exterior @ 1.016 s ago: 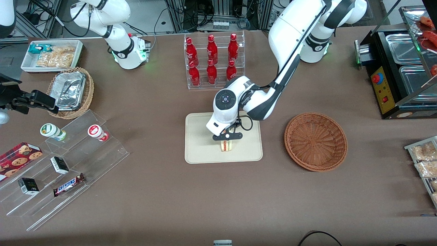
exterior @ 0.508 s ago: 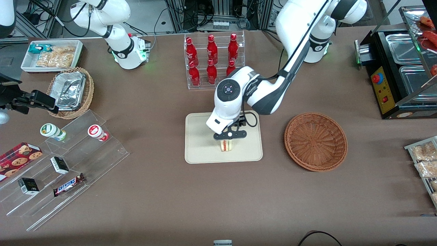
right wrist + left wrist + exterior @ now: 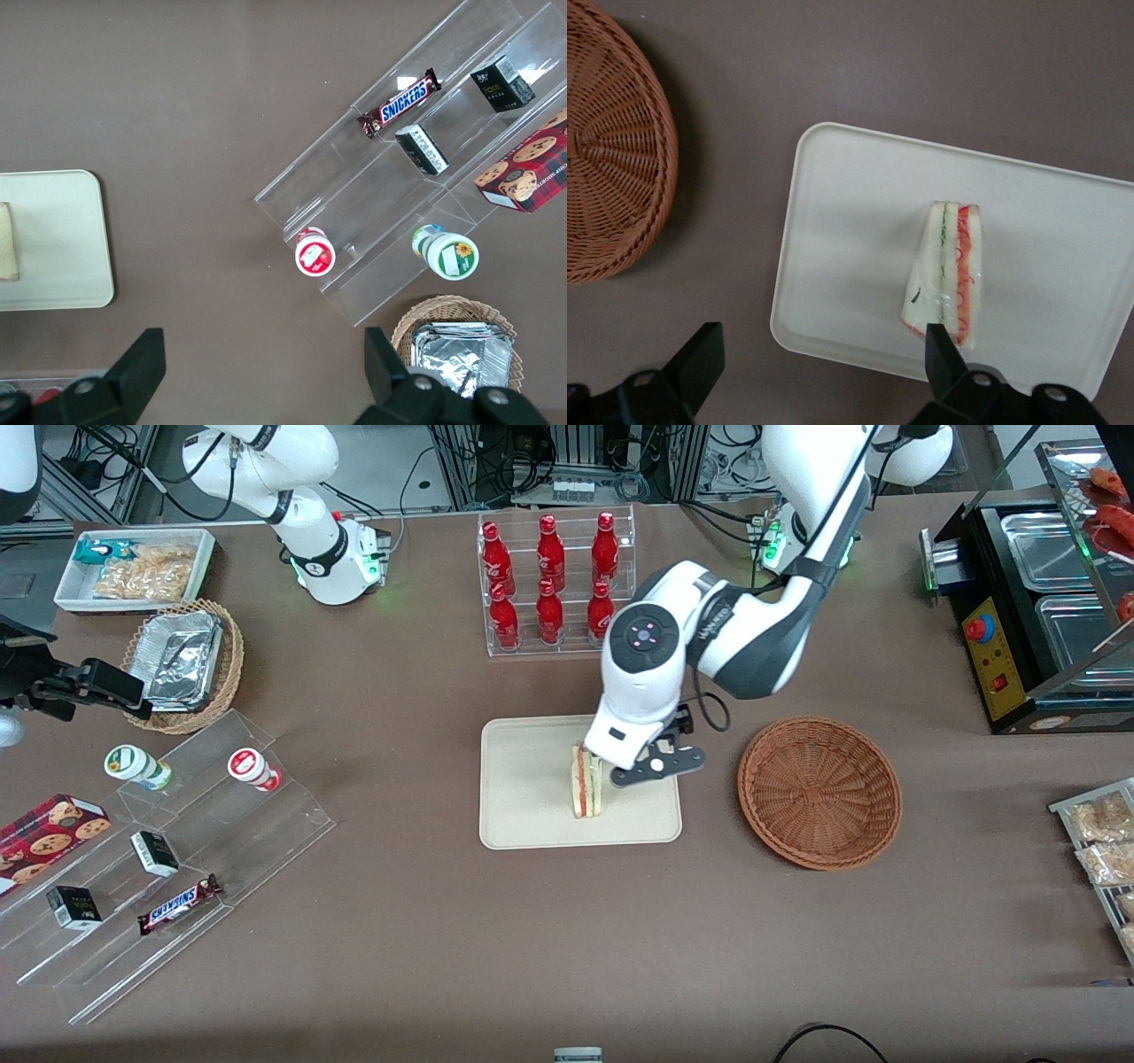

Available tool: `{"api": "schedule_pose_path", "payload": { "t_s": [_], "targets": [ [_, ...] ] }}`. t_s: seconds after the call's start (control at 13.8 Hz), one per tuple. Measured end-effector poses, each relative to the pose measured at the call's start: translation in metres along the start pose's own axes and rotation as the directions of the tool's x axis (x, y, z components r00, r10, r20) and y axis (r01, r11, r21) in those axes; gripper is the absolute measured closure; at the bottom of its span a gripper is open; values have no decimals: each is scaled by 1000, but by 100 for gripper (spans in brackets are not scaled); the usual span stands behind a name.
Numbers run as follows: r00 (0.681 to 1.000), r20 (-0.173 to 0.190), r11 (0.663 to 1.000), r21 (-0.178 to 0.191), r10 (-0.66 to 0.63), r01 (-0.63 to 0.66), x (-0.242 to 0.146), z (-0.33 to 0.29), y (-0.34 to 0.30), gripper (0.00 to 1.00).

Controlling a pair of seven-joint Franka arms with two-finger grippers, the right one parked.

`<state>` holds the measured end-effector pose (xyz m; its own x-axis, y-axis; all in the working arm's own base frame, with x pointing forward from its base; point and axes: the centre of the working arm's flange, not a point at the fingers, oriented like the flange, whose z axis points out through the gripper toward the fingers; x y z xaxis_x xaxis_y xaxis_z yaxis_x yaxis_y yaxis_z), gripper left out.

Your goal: Place sandwich from basket to tray

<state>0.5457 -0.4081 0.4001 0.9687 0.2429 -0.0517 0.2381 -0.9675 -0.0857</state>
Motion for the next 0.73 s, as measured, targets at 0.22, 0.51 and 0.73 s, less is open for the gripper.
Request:
{"api": "schedule_pose_path", "payload": {
  "t_s": [0.22, 0.51, 0.73],
  "targets": [
    [998, 17, 998, 17, -59, 58, 27, -1, -29, 0],
    [996, 41, 996, 29, -81, 80, 66, -11, -91, 0],
    [998, 59, 999, 28, -25, 24, 87, -18, -148, 0]
  ]
}}
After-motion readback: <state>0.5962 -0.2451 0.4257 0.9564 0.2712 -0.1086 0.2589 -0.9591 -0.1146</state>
